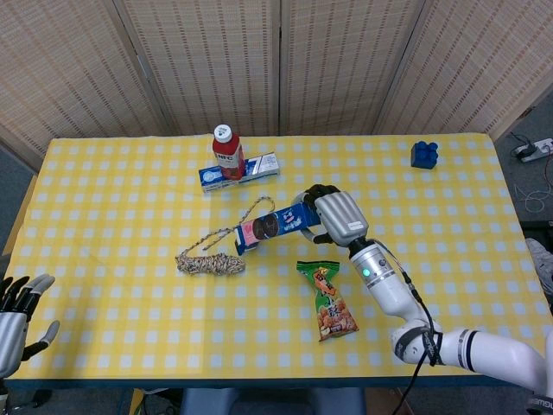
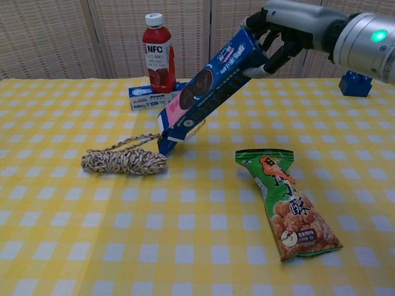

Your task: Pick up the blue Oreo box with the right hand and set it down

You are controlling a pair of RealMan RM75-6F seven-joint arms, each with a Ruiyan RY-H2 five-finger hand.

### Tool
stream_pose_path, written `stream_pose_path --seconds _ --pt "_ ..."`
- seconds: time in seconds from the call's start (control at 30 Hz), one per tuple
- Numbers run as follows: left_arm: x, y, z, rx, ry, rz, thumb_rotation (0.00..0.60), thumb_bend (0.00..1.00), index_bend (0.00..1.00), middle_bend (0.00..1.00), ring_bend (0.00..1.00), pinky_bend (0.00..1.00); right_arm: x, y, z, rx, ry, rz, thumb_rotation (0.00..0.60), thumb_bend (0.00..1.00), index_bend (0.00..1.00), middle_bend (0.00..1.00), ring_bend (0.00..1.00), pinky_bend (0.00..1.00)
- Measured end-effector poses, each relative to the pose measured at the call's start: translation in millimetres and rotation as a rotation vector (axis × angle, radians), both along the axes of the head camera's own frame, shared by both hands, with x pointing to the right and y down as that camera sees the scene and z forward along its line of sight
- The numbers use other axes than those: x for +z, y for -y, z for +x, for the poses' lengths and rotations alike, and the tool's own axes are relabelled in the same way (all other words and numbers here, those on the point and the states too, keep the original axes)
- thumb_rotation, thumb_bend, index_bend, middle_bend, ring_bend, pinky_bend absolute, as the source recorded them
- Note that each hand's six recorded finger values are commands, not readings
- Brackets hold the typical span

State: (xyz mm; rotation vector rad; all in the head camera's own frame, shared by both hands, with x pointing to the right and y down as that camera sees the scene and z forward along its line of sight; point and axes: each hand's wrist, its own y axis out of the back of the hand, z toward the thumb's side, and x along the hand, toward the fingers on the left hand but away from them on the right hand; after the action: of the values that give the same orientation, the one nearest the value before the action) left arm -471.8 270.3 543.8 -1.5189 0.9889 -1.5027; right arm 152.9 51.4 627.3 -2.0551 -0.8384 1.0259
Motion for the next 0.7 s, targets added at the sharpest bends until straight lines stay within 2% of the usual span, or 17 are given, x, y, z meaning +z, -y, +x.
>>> stream_pose_path --seconds 0.27,0.7 --pt "0.3 1.4 3.2 0.009 -0.002 0.000 0.600 0.33 0.20 0.19 0.11 0.05 -28.2 4.7 11.4 0.016 0.060 0.046 0.600 0.31 0.44 0.37 0.22 0.26" --pt "-0.6 4.2 9.4 0.021 -0.008 0.004 0.600 0.33 0.20 0.19 0.11 0.05 -53.6 14.8 49.7 0.051 0.027 0.097 0.600 0.31 0.44 0.37 0.22 0.26"
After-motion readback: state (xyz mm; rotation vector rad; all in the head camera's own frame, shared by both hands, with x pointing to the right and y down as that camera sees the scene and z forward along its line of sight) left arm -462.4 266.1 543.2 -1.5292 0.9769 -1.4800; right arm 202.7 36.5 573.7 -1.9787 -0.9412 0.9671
